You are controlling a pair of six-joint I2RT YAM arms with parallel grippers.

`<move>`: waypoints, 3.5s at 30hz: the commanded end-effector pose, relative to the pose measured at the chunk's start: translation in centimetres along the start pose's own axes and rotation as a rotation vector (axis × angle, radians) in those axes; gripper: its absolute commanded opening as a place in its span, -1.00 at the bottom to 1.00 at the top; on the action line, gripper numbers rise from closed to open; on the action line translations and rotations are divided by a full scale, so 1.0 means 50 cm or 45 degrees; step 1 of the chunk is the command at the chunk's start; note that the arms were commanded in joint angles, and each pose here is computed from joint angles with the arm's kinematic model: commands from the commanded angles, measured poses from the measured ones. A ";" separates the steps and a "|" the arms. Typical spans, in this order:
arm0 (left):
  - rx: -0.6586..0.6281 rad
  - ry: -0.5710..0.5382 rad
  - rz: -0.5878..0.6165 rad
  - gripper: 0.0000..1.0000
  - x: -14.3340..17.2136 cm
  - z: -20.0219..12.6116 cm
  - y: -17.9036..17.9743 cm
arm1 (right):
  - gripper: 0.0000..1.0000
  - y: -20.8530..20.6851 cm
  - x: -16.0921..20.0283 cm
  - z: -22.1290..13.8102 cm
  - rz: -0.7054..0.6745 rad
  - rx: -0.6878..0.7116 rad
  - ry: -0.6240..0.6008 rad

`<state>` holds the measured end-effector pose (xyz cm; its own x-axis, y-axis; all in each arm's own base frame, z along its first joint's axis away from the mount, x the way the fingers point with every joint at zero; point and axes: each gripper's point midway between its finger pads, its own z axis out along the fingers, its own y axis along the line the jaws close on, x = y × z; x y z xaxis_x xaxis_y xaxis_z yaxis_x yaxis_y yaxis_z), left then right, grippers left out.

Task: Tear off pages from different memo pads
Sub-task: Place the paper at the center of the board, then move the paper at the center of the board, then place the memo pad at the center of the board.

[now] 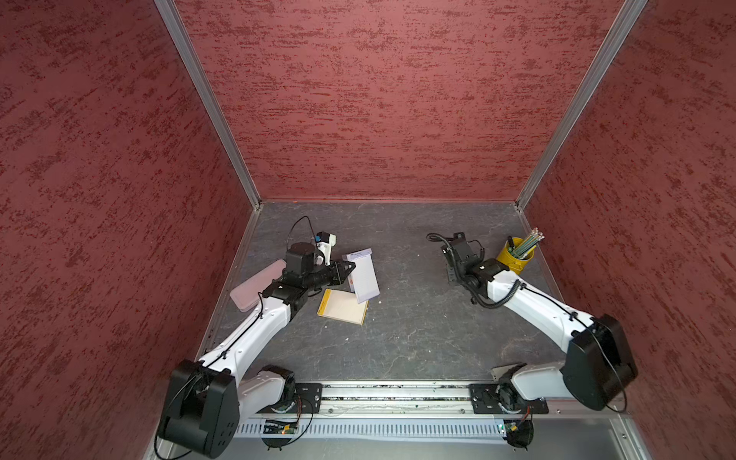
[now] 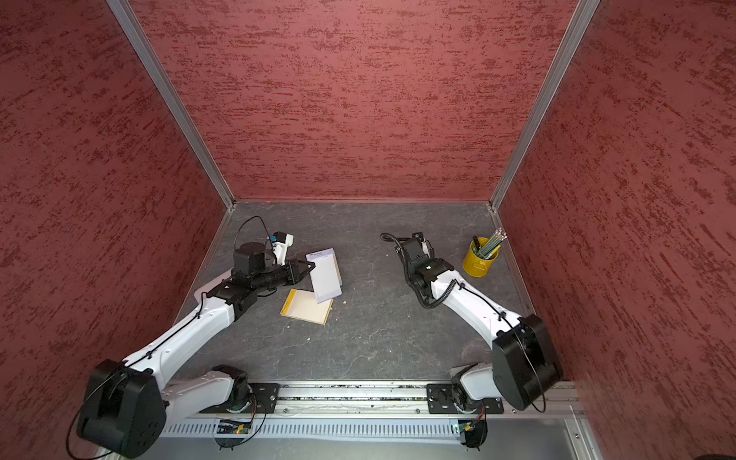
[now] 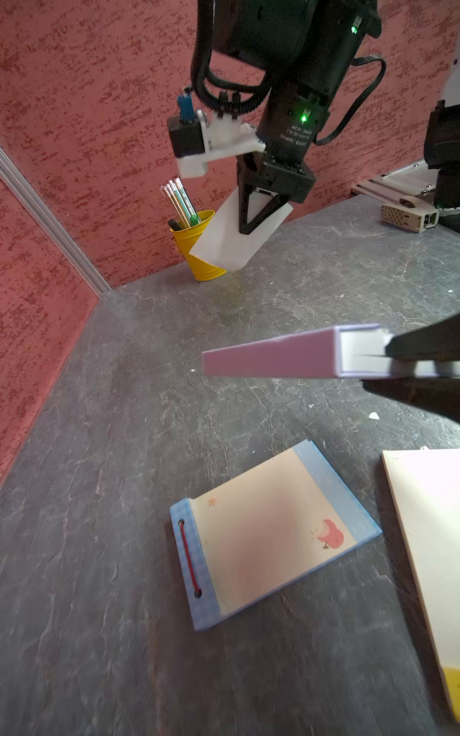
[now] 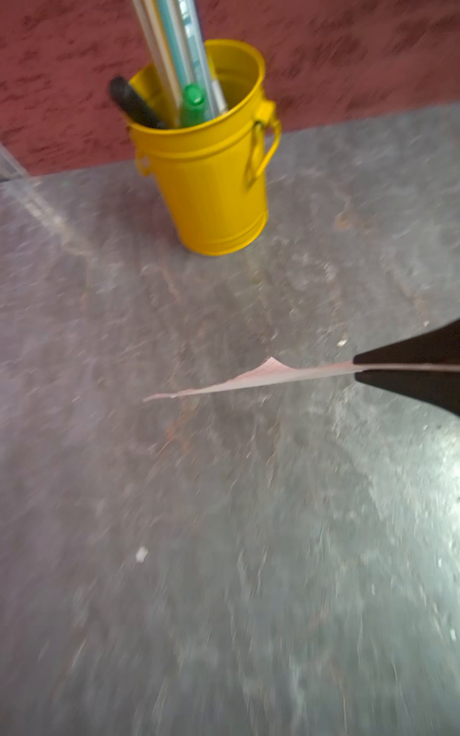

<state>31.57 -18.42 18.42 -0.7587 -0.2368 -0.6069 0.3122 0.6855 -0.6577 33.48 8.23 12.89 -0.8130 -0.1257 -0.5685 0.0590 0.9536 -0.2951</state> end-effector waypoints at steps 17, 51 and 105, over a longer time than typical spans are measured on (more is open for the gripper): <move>0.016 -0.050 -0.038 -1.00 -0.034 0.024 -0.002 | -0.22 0.116 0.206 0.064 -0.245 -0.088 0.523; 0.025 0.099 -0.002 -1.00 0.002 0.132 -0.022 | 0.24 0.177 0.192 0.072 0.589 -0.746 0.405; -0.025 0.280 0.099 0.15 -0.004 0.481 -0.091 | 0.27 0.031 0.085 -0.002 0.695 -0.649 0.128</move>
<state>43.61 -40.92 6.70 -0.8950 -0.0212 -0.4455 0.3194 0.6667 -0.6734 28.98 8.27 9.14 -0.8083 0.3885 -0.4424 0.2317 0.9007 0.3675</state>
